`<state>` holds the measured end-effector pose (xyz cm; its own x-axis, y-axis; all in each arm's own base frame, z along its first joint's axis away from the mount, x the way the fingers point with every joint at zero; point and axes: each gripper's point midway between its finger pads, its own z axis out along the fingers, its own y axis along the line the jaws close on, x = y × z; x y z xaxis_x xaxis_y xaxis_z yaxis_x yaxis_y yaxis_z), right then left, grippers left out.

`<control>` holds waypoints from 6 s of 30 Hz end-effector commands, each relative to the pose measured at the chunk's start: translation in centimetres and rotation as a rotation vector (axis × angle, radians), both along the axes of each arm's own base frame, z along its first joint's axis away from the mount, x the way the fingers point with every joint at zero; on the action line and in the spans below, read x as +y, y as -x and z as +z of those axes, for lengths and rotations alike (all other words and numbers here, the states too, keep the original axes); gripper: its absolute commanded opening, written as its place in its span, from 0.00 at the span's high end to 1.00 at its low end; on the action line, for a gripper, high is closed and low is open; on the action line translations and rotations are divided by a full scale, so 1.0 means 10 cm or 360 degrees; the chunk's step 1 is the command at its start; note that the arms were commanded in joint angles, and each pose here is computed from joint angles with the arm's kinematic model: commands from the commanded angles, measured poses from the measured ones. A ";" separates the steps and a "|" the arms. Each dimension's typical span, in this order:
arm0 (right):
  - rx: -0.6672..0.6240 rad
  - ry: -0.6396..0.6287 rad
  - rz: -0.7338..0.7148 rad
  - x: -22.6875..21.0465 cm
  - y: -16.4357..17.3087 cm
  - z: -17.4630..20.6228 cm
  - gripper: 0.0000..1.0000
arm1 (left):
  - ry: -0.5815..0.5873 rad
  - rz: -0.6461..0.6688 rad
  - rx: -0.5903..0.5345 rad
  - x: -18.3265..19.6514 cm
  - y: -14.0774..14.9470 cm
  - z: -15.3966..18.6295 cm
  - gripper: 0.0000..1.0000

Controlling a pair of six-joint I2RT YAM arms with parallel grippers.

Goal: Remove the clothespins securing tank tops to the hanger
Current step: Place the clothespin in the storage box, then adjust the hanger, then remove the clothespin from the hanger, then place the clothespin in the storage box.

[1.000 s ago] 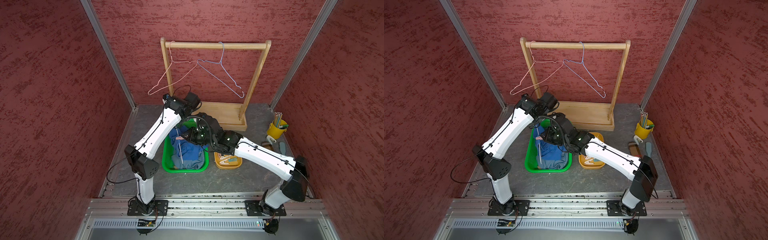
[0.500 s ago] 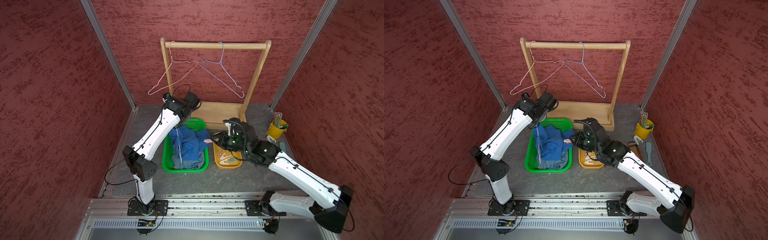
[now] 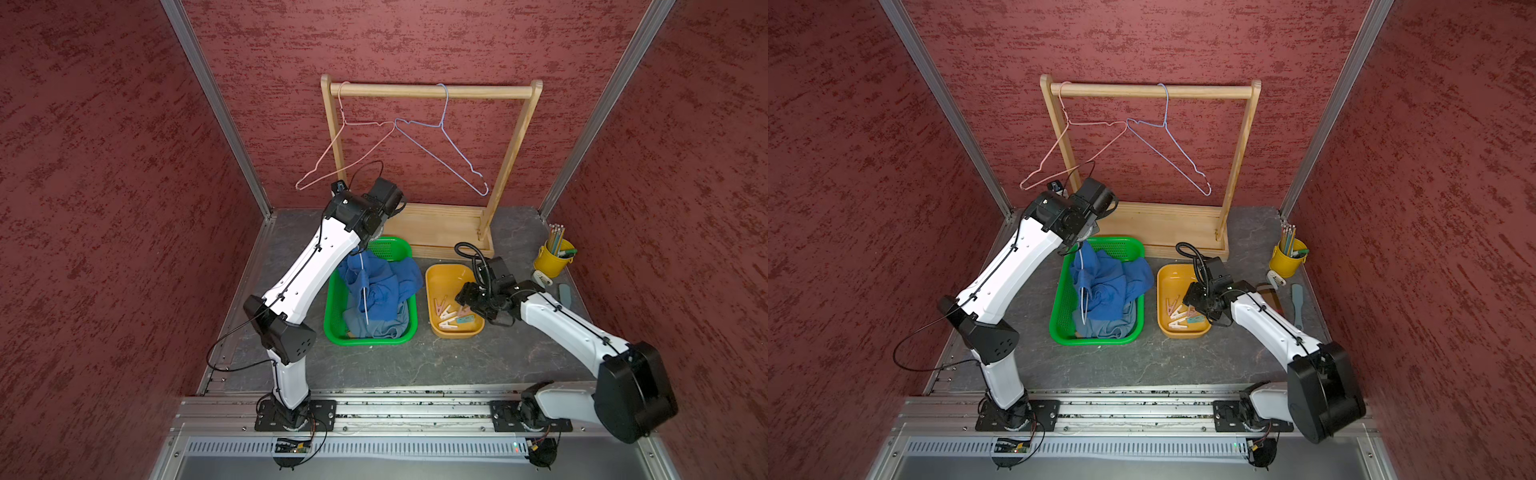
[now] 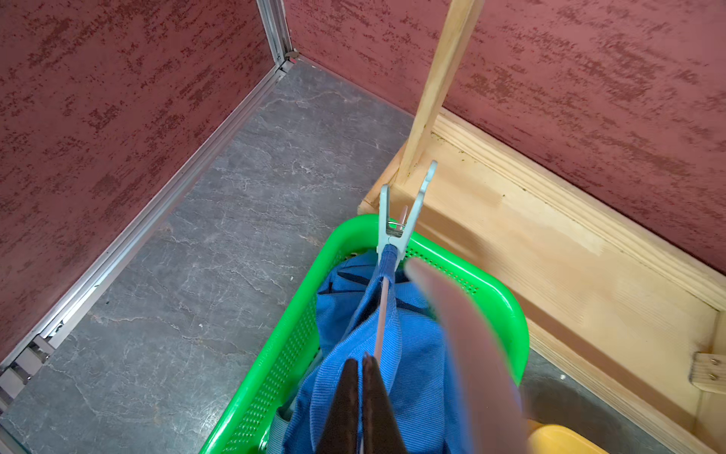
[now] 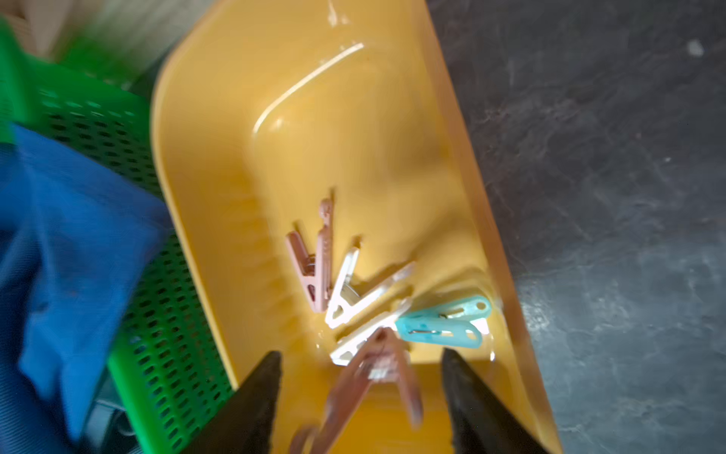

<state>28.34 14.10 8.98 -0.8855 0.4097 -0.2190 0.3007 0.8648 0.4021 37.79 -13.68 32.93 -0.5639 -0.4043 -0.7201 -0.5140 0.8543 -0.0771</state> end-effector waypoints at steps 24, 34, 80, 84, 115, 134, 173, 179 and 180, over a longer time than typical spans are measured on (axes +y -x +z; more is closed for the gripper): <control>-0.0644 -0.0595 0.0722 2.27 0.69 2.28 0.16 | 0.0088 0.0134 0.0081 -0.10 0.01 -0.15 1.00; -0.0635 -0.0473 0.0801 2.59 0.66 2.13 0.16 | 0.0123 0.0134 0.0078 -0.16 -0.01 -0.17 1.00; -0.0702 -0.0016 0.1183 2.33 0.84 1.73 1.00 | 0.1590 -0.0114 0.0150 0.82 0.21 -0.13 0.00; -0.0766 0.0096 0.1264 2.34 0.95 1.79 1.00 | 0.1719 -0.0150 0.0266 0.69 0.10 -0.27 0.00; -0.0973 0.0154 0.1201 2.19 1.02 1.95 1.00 | 0.2297 0.0048 0.0712 0.36 0.24 -1.17 0.44; -0.0949 0.0152 0.1221 2.15 1.06 1.81 1.00 | 0.2273 -0.0030 0.0725 0.35 0.26 -1.12 0.83; -0.0637 -0.0741 0.1131 1.97 -0.71 1.61 1.00 | 0.1502 -0.0503 0.0033 -1.35 1.22 -0.82 0.78; -0.0573 -0.0793 0.1160 1.93 -0.75 1.50 1.00 | 0.1462 -0.0653 -0.0131 -2.00 1.12 -0.82 0.79; -0.0560 -0.0806 0.1164 1.92 -0.74 1.47 1.00 | 0.1443 -0.0686 -0.0147 -2.12 1.11 -0.83 0.79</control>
